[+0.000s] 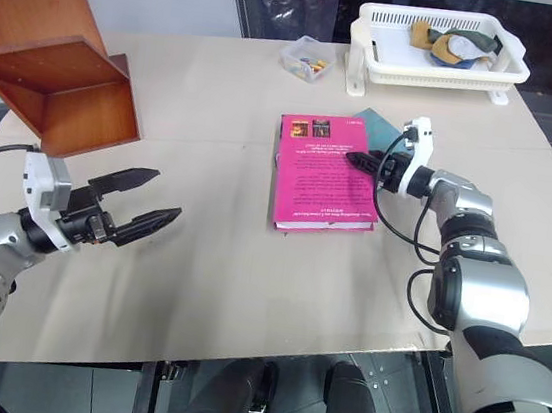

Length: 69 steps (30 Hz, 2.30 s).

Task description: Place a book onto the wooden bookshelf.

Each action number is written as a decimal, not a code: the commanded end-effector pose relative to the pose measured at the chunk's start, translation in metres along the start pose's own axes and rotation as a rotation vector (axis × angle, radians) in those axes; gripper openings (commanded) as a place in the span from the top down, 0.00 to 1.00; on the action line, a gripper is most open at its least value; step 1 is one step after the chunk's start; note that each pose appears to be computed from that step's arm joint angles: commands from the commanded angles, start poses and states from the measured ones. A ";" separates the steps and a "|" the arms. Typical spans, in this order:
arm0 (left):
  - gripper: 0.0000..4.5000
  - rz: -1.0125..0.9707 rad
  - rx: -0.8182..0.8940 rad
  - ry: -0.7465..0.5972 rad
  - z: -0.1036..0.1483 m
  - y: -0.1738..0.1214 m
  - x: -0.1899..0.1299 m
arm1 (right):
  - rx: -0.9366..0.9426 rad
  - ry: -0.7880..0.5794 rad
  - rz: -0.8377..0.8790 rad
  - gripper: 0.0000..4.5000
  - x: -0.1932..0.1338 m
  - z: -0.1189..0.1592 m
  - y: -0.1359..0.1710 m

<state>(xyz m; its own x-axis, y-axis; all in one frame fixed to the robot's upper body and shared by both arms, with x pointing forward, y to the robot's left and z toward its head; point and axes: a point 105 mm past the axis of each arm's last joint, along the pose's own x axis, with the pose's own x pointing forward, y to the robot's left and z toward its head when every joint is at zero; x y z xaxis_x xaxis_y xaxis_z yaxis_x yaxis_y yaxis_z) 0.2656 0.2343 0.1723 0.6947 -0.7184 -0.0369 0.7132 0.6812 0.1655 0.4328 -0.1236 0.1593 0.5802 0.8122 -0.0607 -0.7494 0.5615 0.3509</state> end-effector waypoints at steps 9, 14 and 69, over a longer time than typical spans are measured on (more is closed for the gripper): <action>0.01 0.016 0.001 -0.052 0.011 0.002 0.007 | -0.080 -0.043 -0.009 0.29 -0.002 0.022 0.001; 0.01 0.032 -0.047 -0.138 0.016 0.001 0.028 | -0.123 -0.065 -0.056 0.29 -0.024 0.033 -0.011; 0.01 -0.244 -1.258 0.081 -0.030 -0.022 0.212 | -0.542 0.051 0.079 0.29 -0.199 0.003 0.115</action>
<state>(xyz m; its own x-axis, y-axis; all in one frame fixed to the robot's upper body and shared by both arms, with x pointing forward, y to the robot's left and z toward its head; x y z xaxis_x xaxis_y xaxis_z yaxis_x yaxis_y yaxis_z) 0.4018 0.0784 0.1252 0.5312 -0.8467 -0.0315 0.3921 0.2786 -0.8767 0.2323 -0.2207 0.2062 0.5065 0.8549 -0.1121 -0.8604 0.4925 -0.1309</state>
